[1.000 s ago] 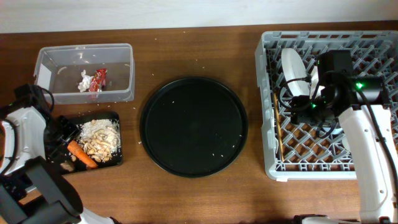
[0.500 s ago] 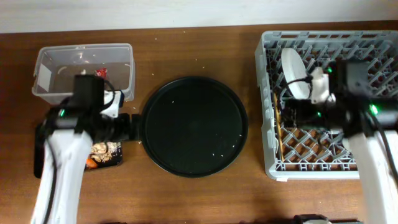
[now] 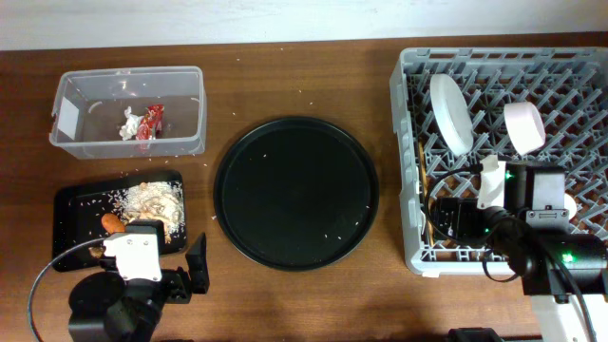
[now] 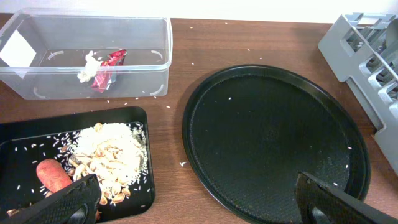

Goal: Sort waste into correct bins and load items into the dishwasher rack

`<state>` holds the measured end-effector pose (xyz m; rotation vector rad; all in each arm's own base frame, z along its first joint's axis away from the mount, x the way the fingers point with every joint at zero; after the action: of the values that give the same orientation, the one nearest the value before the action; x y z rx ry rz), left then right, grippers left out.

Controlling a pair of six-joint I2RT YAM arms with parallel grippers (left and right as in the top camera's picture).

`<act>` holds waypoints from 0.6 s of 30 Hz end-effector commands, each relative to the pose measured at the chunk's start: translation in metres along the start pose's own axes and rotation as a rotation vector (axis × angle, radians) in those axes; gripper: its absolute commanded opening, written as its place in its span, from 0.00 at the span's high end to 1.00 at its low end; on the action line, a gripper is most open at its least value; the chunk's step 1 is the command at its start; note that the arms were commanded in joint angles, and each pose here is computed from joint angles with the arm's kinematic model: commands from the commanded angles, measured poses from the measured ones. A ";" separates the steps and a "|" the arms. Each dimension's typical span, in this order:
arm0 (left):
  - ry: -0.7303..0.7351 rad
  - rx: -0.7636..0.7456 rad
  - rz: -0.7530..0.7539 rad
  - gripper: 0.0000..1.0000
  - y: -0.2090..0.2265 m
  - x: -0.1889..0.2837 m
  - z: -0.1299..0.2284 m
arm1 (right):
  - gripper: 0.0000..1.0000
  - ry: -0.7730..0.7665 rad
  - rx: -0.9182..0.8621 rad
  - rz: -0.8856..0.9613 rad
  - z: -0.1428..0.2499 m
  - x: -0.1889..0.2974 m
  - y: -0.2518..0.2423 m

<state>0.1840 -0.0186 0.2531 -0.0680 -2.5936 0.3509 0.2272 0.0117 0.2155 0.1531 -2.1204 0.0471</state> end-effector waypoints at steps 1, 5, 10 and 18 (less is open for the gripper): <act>0.002 0.007 -0.007 0.01 0.002 -0.001 0.002 | 0.01 -0.083 0.000 0.021 0.000 0.019 -0.001; 0.003 0.007 -0.007 0.01 0.002 -0.001 0.002 | 0.01 -0.514 0.073 0.061 0.013 0.093 0.013; 0.003 0.007 -0.007 0.01 0.002 -0.001 0.002 | 0.01 -0.899 0.109 0.067 0.018 0.042 0.014; 0.003 0.007 -0.007 0.01 0.002 -0.001 0.002 | 0.01 -0.940 0.124 0.107 0.023 -0.054 0.004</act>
<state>0.1839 -0.0186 0.2502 -0.0660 -2.5871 0.3536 0.2355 0.0188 0.1616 0.1558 -3.0736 0.1917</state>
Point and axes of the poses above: each gripper's point midway between its finger pads, its own x axis back along the fingers, its own y axis along the line the jaws close on, z = x × y, the point moved 1 cm from there along x, back along the fingers, and after that the axes turned 11 degrees about x, right-handed, at the moved point
